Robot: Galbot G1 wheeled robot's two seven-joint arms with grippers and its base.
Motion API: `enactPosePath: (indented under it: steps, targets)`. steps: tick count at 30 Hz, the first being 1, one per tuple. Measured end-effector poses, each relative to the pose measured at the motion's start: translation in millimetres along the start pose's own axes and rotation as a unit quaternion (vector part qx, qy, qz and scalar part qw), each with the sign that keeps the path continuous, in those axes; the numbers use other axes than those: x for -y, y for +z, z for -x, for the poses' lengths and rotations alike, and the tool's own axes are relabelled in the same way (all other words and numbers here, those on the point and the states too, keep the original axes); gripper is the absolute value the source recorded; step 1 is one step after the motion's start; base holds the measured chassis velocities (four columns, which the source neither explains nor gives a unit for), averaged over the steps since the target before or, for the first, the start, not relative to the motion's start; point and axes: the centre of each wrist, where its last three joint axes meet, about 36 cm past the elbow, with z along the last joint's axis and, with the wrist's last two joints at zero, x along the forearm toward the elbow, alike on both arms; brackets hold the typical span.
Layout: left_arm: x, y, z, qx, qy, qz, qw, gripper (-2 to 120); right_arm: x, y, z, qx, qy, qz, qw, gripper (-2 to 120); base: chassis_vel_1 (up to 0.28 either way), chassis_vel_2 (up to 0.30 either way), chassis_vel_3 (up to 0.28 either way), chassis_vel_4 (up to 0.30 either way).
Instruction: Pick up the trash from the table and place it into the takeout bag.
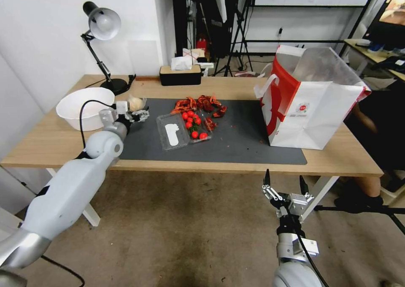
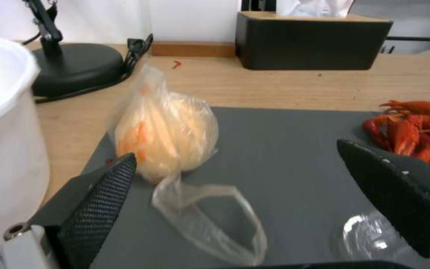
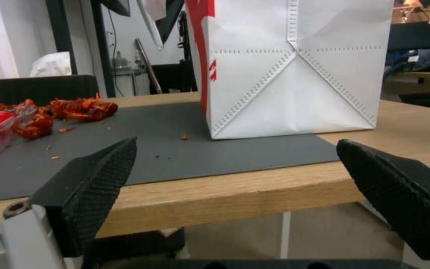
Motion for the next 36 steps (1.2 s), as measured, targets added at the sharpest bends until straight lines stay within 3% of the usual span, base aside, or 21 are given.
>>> enactPosePath:
  steps: [15,36]
  targets:
    - [7.0,-3.2,15,-0.005,-0.02,0.025,0.9995,100,0,-1,0,0.0,0.001,0.001,1.0,100,0.0,0.0,0.0,0.0]
    - [19.8,-14.3,45,-0.029,-0.073,0.046,0.9958,100,-2,-2,4,0.003,-0.001,0.001,1.0,100,0.0,0.0,0.0,0.0]
